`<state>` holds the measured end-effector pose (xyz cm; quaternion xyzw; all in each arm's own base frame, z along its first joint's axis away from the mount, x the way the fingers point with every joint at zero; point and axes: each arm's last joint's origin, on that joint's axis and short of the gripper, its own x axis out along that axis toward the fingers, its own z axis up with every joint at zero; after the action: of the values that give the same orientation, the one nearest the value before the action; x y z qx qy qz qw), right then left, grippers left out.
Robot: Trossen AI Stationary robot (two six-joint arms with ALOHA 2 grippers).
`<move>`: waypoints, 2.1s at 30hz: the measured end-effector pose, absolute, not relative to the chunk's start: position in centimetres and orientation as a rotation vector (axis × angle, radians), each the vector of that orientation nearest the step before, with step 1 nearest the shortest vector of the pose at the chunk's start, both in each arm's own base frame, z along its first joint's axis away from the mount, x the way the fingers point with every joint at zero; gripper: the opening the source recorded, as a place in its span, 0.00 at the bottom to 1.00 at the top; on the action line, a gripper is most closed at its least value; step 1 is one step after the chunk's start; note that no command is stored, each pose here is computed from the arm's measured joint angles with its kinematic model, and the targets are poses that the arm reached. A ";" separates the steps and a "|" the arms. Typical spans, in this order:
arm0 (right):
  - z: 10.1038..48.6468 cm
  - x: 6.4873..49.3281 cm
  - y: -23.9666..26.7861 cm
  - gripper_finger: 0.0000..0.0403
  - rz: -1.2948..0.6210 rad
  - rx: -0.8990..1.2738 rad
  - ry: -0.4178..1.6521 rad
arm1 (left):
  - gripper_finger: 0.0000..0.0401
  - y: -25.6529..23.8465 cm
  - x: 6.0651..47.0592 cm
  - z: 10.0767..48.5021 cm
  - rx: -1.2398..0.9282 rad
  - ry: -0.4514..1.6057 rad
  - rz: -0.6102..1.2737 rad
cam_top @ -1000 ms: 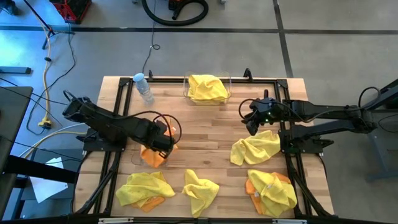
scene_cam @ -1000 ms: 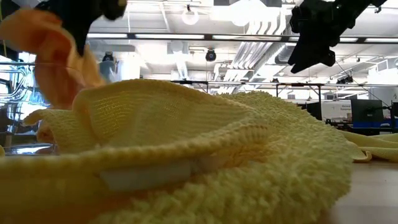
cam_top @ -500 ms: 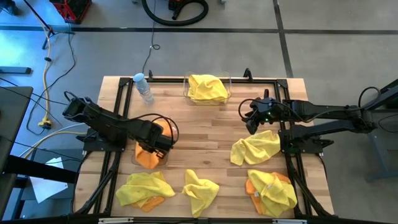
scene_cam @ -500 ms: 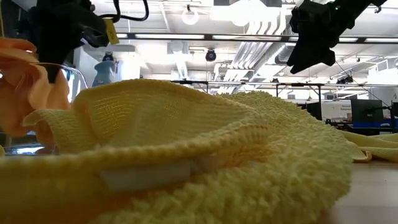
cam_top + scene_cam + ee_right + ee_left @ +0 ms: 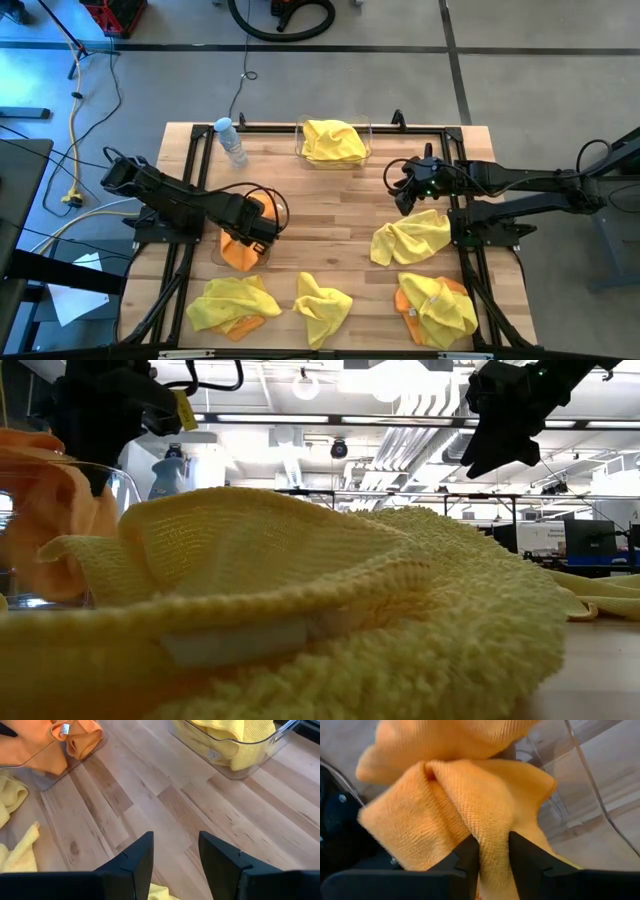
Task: Sort microfiber towel by color & place in baskets
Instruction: Put the orange microfiber towel into the bottom transparent bin, then put the yellow microfiber towel into the top transparent bin
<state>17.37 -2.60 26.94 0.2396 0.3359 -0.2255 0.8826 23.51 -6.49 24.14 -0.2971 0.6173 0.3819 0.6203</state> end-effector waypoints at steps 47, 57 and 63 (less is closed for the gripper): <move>21.3 17.2 5.3 0.38 -0.883 0.928 1.107 | 0.30 0.5 24.1 30.2 -0.131 0.984 0.383; 19.0 18.1 7.2 0.38 -0.924 0.855 1.221 | 0.30 1.2 24.1 30.2 -0.172 0.994 0.375; 19.0 18.1 7.3 0.38 -0.924 0.854 1.218 | 0.30 1.3 24.1 30.2 -0.172 0.995 0.377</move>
<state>18.14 7.25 19.01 0.3747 0.5339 -0.4052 0.6406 24.07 1.26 30.16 -0.0819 0.4736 0.1793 0.8584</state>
